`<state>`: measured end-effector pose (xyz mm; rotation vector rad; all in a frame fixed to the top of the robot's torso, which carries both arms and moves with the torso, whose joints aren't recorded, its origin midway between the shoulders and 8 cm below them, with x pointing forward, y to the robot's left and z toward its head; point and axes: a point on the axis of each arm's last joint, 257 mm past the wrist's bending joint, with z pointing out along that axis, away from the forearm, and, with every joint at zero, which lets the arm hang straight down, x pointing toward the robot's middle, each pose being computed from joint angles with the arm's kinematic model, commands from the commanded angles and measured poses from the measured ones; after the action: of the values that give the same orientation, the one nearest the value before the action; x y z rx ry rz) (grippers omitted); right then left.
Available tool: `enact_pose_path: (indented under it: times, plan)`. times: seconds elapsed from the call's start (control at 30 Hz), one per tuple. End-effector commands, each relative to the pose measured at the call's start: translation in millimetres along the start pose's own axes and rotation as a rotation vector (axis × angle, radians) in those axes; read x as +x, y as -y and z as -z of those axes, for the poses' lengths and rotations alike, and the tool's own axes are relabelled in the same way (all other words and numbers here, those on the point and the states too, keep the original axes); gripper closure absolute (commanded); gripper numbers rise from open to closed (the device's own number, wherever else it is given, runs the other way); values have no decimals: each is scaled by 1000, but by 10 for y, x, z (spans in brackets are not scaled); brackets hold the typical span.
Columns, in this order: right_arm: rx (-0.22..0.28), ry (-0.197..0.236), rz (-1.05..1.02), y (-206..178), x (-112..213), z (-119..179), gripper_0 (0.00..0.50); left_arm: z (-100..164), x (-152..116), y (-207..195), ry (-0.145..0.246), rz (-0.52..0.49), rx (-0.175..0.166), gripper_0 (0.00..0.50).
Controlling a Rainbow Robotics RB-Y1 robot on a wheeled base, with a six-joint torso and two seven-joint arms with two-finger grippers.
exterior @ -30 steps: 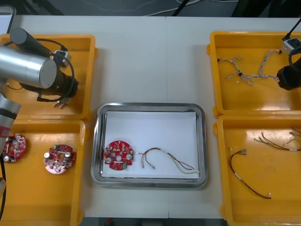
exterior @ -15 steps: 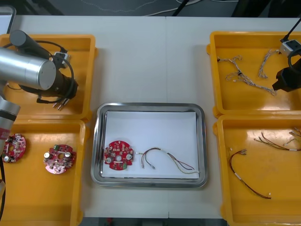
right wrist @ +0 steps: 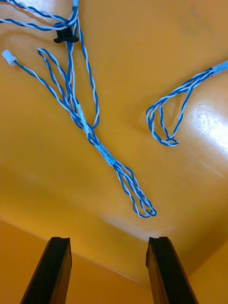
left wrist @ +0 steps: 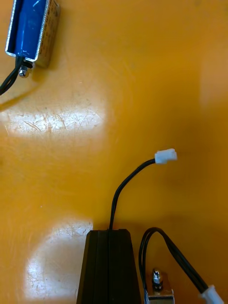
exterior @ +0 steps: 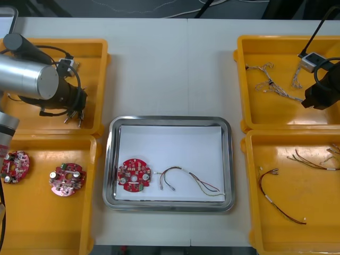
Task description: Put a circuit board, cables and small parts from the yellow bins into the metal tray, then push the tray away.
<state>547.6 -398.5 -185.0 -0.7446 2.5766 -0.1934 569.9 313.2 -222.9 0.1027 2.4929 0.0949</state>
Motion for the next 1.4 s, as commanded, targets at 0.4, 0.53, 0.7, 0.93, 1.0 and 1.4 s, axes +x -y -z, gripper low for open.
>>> enact_pose_path:
  times: [0.4, 0.53, 0.7, 0.93, 1.0, 1.4]
  plan:
    - [70, 91, 148, -122, -605, 0, 37, 509, -137, -219, -5, -76, 22, 500]
    - [78, 103, 166, -139, -650, -30, 35, 556, -179, -390, 7, -73, -10, 500]
    - [70, 102, 162, -97, -645, -79, 39, 583, -227, -596, 24, -78, -42, 500]
    - [71, 104, 173, -42, -638, -139, 38, 550, -261, -800, 39, -59, -68, 500]
    - [72, 106, 175, -27, -635, -154, 38, 513, -267, -829, 43, -52, -68, 500]
    - [60, 92, 188, 1, -564, -283, 44, 363, -193, -867, 38, -41, -61, 500]
